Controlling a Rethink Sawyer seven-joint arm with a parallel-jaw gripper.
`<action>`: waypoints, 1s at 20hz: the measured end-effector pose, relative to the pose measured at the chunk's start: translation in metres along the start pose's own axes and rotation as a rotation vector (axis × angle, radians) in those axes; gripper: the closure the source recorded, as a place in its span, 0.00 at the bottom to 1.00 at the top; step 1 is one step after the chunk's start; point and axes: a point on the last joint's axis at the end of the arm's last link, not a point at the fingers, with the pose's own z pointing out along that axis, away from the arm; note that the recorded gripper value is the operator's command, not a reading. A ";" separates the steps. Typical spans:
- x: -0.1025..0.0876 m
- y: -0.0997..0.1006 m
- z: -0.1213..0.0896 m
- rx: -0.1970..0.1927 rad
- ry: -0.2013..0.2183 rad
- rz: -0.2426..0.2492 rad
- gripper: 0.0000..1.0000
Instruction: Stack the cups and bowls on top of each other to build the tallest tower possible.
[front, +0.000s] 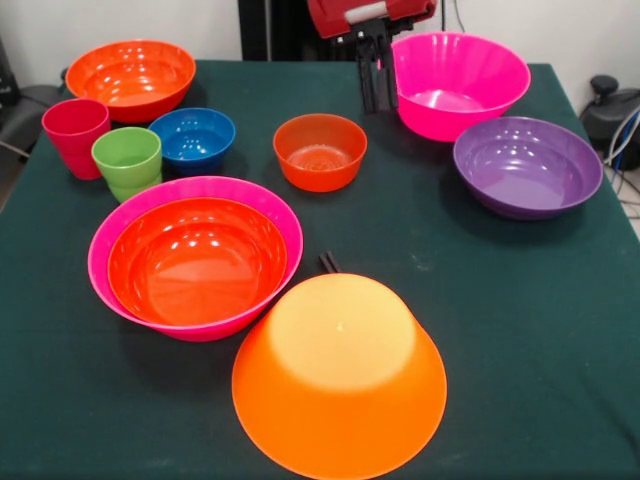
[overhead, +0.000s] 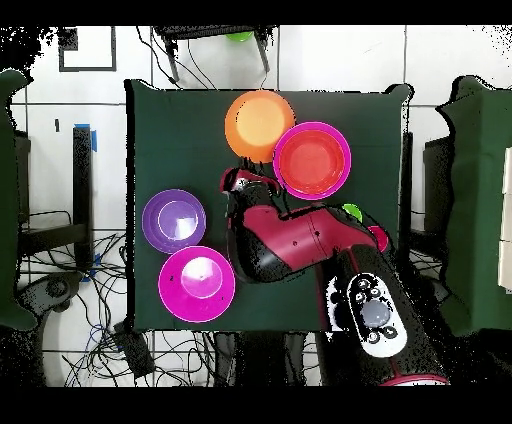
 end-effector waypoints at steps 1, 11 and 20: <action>-0.001 -0.001 0.000 0.001 -0.004 -0.005 1.00; -0.010 -0.016 -0.002 0.011 -0.021 -0.019 0.00; -0.020 -0.053 -0.007 0.028 -0.034 -0.067 0.00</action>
